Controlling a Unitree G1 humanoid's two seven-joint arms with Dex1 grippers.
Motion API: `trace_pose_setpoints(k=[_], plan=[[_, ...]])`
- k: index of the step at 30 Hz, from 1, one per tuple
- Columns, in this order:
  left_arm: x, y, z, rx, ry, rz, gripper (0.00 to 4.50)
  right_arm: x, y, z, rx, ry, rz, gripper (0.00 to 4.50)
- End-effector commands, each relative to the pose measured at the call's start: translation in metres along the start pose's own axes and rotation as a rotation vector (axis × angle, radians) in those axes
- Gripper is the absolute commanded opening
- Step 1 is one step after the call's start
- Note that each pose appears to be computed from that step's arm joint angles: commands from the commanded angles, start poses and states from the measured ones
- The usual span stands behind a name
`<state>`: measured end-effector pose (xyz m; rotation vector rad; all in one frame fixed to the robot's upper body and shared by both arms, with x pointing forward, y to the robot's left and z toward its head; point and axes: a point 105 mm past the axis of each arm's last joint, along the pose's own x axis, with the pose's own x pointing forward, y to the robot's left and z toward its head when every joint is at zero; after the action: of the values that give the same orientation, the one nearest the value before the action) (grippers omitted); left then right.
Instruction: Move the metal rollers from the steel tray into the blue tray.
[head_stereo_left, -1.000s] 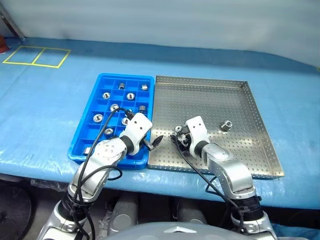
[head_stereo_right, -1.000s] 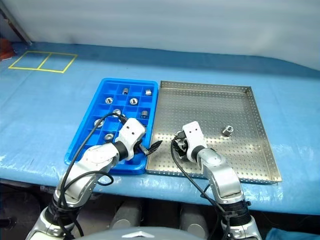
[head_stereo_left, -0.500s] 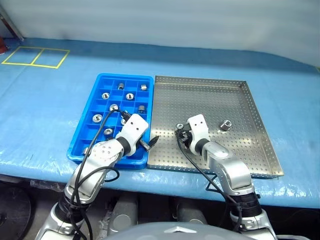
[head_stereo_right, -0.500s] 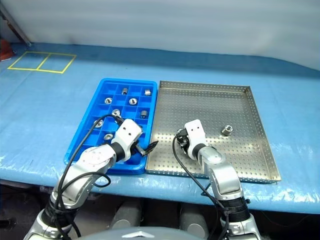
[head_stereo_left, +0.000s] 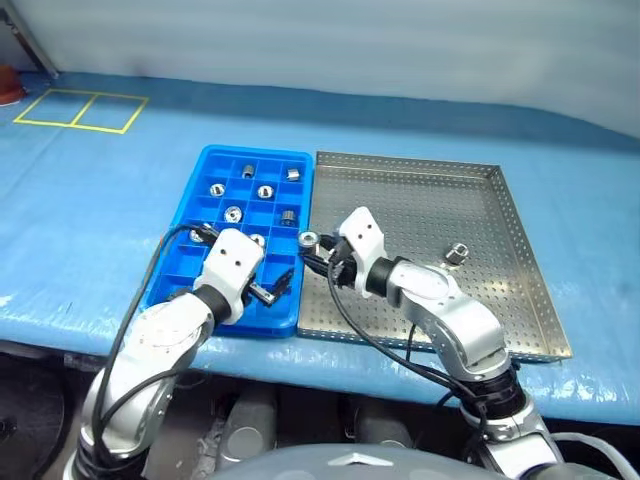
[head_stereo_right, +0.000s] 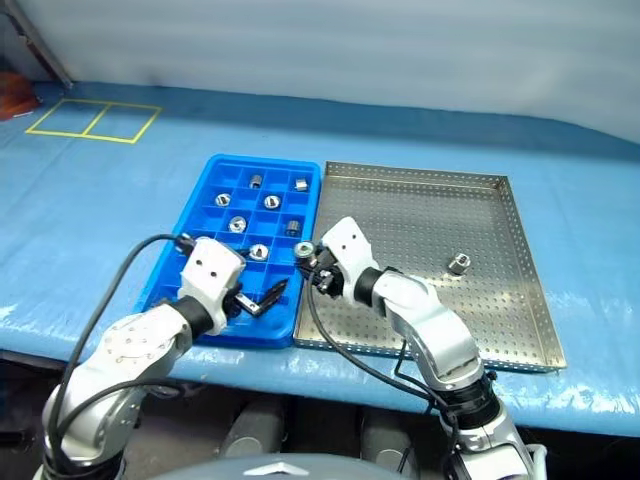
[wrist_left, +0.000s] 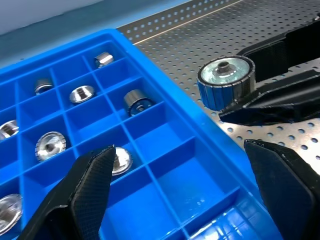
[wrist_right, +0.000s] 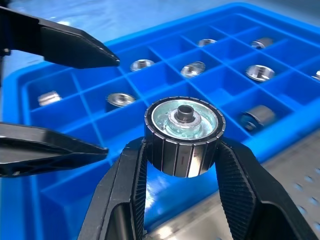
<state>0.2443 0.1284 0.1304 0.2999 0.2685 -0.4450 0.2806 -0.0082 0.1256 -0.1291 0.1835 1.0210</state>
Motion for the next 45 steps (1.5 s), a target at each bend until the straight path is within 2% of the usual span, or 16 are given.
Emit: trace_pose_setpoints(k=[1,10,17,21,24,28,30,33,37,39,45], plan=[[-0.015,0.008,0.002,0.020,-0.013,0.048,4.50,0.011,0.022,0.008,-0.012,-0.025,0.110,1.64],[-0.027,0.018,-0.012,0.029,0.040,0.090,4.50,0.028,0.040,-0.006,0.021,0.027,0.185,1.64],[-0.025,0.009,-0.013,0.019,0.051,0.064,4.50,0.026,0.032,-0.025,0.055,0.090,0.143,1.64],[-0.023,0.006,-0.012,0.024,0.055,0.049,4.50,0.022,0.033,-0.021,0.033,0.071,0.157,2.97],[-0.021,0.004,-0.010,0.024,0.048,0.037,4.50,0.017,0.032,0.000,0.014,-0.048,0.145,3.83],[-0.016,-0.004,-0.002,0.012,0.013,-0.001,4.50,0.001,0.022,0.028,0.066,-0.207,0.113,3.83],[-0.011,-0.012,0.002,-0.001,-0.009,-0.034,4.50,-0.007,0.003,0.026,0.058,-0.201,0.014,3.83],[0.001,-0.022,0.009,-0.026,-0.051,-0.086,4.50,-0.023,-0.044,0.011,0.067,-0.133,-0.251,3.83],[0.027,-0.034,0.025,-0.073,-0.133,-0.159,4.50,-0.066,-0.109,-0.032,-0.009,0.119,-0.682,3.83],[0.042,-0.040,0.031,-0.076,-0.155,-0.195,4.50,-0.084,-0.122,-0.045,-0.004,0.183,-0.797,3.83],[0.069,-0.061,0.046,-0.030,-0.225,-0.337,4.50,-0.111,-0.130,-0.053,0.019,0.202,-0.954,3.83]])
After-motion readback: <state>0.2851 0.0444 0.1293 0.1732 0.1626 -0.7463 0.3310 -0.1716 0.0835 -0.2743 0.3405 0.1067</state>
